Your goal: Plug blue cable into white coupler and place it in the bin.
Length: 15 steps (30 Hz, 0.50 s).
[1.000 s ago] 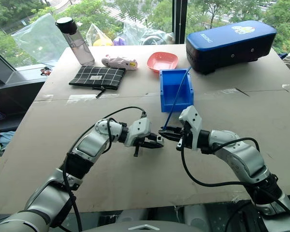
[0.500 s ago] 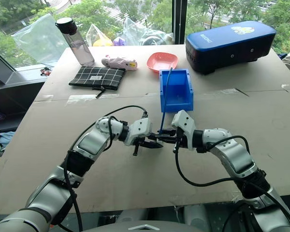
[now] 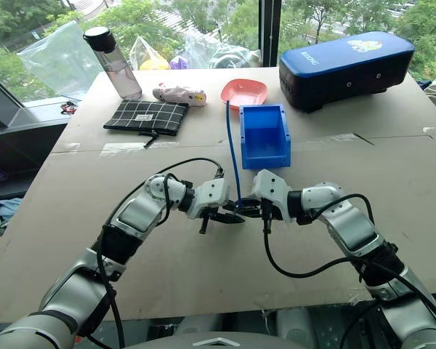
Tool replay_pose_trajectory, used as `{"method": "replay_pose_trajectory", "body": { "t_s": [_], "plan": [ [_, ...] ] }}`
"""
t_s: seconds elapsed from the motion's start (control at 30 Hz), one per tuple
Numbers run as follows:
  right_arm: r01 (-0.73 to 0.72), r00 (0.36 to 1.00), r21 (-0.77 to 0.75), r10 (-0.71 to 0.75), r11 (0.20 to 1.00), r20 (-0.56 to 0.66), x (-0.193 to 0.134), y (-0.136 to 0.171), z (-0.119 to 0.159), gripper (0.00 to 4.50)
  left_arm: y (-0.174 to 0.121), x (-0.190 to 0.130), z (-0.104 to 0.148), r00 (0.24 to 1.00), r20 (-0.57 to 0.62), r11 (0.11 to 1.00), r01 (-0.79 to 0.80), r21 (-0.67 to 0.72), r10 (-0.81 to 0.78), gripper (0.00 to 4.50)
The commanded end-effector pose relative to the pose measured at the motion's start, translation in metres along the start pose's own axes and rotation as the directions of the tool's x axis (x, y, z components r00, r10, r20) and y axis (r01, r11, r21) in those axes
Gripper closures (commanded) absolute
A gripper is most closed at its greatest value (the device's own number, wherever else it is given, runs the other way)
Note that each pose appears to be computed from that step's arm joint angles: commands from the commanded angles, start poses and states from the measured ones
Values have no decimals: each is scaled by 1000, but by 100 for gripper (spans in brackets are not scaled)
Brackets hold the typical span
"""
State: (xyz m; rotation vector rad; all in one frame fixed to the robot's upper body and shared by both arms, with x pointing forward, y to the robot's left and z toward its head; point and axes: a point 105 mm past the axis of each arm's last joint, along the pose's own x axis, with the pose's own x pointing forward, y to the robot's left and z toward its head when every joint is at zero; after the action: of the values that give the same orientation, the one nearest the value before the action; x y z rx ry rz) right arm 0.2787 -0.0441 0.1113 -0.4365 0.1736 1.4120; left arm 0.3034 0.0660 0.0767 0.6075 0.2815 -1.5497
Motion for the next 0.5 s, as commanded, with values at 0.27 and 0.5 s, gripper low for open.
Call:
{"method": "replay_pose_trajectory", "body": {
  "t_s": [0.27,0.5],
  "plan": [
    [-90,985,90,102,992,-140,8,10,-38,450,1,1,7,1000,5,999,6,45,-6,397],
    [-95,975,99,113,991,-189,11,11,-46,450,-1,5,10,1000,13,998,4,55,-5,397]
  ]
}}
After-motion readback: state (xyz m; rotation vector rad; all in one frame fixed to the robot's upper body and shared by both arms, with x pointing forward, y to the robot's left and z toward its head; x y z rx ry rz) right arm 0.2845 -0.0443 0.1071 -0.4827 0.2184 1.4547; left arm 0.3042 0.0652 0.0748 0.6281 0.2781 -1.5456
